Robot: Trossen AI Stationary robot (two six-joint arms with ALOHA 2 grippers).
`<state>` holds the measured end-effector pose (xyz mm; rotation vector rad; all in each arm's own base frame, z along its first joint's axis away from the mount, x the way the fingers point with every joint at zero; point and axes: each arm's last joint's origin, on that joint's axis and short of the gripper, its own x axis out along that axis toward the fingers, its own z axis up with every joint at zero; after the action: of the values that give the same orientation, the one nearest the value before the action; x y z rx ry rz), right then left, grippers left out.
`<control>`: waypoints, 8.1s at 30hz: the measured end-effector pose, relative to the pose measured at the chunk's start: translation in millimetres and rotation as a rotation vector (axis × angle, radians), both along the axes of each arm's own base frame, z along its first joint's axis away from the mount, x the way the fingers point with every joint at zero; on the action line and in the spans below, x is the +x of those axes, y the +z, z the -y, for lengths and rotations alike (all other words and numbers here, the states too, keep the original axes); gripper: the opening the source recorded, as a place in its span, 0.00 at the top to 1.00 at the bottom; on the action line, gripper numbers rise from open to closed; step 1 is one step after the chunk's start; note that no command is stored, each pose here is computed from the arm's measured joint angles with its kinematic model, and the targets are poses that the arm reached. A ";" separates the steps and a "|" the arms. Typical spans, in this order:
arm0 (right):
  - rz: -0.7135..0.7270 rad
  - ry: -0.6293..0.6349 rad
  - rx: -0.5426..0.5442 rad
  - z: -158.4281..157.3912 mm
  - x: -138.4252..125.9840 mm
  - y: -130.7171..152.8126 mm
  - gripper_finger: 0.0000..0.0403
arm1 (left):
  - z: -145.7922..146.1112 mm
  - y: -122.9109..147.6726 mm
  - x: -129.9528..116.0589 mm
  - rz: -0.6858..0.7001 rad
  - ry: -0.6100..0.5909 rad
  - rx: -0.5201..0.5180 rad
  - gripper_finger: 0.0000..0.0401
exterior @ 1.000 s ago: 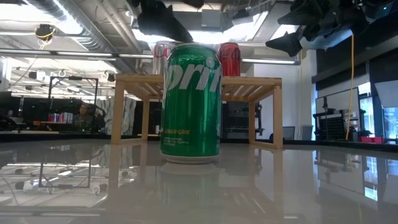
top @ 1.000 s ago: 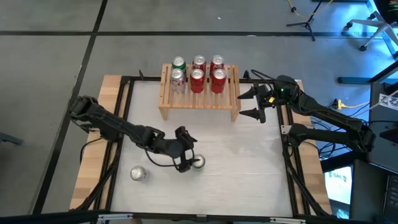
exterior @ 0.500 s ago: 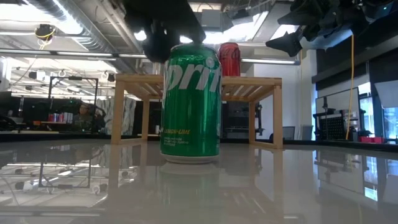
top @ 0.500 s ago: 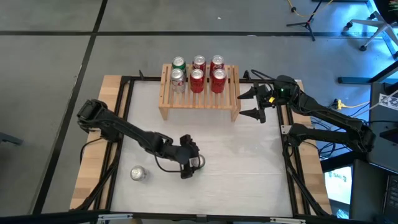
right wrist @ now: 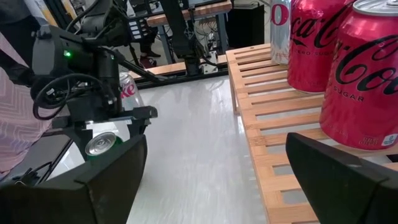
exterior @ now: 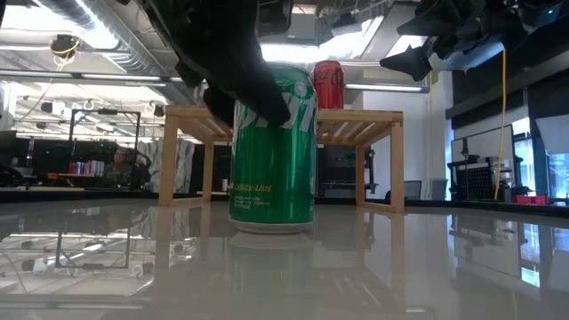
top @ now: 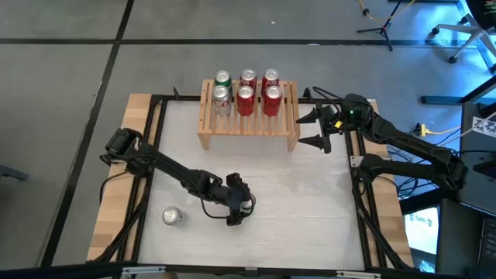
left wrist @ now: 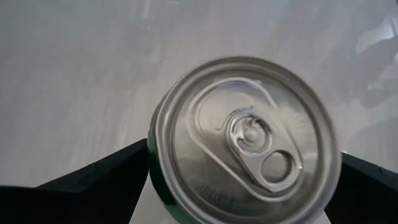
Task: Place canned beverage on shelf
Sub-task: Put the green soda can on the shelf aligned with the red/black soda can, then put the silver/red soda can on the shelf aligned with the silver/red soda can
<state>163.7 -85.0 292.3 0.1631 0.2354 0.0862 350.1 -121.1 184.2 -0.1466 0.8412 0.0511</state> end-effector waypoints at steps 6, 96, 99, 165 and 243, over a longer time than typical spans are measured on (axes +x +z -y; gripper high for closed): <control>0.000 0.001 0.000 0.0 0.0 0.0 0.06 | 0.0 -0.2 0.2 0.001 0.001 0.001 0.01; -0.038 0.000 0.024 -0.7 -1.1 -3.9 0.06 | -225.4 189.0 8.0 -0.033 0.397 0.084 0.28; -0.038 0.000 0.025 -0.7 -1.1 -3.9 0.06 | -225.9 188.9 7.7 -0.033 0.424 0.082 0.28; -0.040 -0.001 0.025 -0.7 -1.2 -4.0 0.06 | -227.0 187.5 6.6 0.010 0.478 0.070 0.17; 0.153 -0.091 -0.149 -56.4 -91.2 27.6 0.96 | -37.4 249.2 -147.4 -0.175 0.620 -0.343 0.17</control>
<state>72.5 -28.6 319.9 0.0189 0.0814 -0.0094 202.7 -83.7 433.4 -0.7312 0.9490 0.5085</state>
